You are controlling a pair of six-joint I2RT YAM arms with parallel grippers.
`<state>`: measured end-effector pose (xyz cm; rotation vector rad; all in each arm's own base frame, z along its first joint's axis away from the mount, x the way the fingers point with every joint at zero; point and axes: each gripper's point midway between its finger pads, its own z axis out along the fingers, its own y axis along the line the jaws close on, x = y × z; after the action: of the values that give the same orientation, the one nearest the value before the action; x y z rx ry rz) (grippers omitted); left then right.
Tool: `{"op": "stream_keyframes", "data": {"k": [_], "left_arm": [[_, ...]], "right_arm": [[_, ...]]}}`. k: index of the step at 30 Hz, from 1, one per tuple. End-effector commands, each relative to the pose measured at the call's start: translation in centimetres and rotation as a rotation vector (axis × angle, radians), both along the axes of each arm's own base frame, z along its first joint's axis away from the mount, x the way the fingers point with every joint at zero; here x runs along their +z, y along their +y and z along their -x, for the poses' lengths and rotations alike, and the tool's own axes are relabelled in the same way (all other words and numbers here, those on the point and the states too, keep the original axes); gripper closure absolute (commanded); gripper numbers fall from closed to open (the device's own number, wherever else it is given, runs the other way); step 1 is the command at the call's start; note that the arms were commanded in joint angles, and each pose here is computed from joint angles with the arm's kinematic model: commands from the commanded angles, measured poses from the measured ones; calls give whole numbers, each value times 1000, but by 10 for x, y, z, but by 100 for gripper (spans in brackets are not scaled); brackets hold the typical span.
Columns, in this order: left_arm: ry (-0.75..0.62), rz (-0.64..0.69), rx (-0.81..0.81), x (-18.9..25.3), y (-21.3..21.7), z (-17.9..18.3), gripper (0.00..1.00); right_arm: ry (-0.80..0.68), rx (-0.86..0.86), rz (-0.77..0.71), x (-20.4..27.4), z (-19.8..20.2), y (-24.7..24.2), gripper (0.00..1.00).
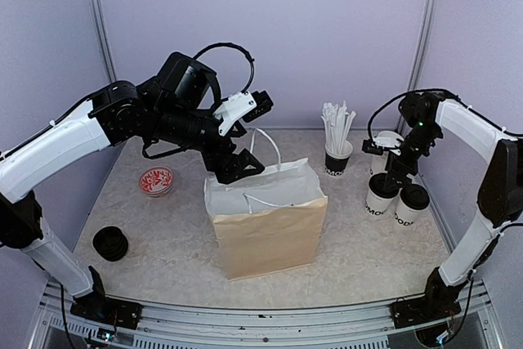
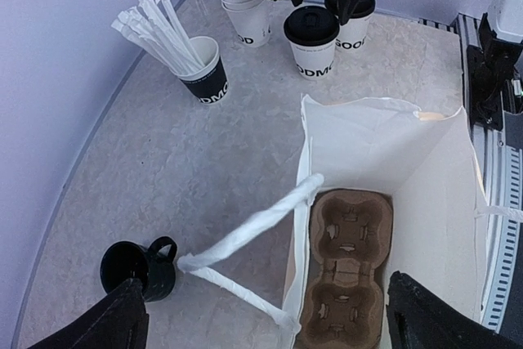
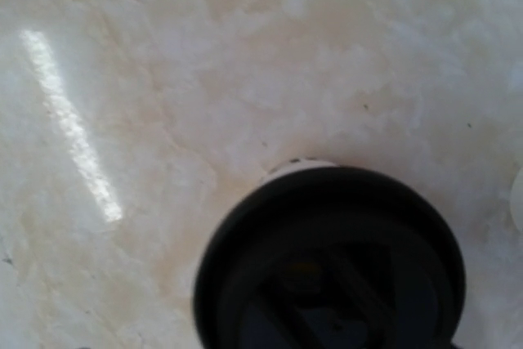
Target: Pack the takeout coffee
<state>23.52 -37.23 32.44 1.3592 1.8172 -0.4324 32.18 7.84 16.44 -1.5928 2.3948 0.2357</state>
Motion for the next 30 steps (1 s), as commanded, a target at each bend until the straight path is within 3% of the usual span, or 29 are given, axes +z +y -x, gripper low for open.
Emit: {"op": "stream_keyframes", "data": {"k": [1,14,20,30], "left_arm": [[-22,64,32,13,3,-3,1],[32,18,20,-10,6,-1,2],[36,19,12,-11,6,-2,4],[54,-27,51,-31,14,-13,4]], "right_arm": [[7,-52,39,-9,-12,-10,13],[54,-82,51,-23,-29,-12,14],[82,-85,51,-27,-24,-12,22],[95,-107,92,-40,-17,-19,26]]}}
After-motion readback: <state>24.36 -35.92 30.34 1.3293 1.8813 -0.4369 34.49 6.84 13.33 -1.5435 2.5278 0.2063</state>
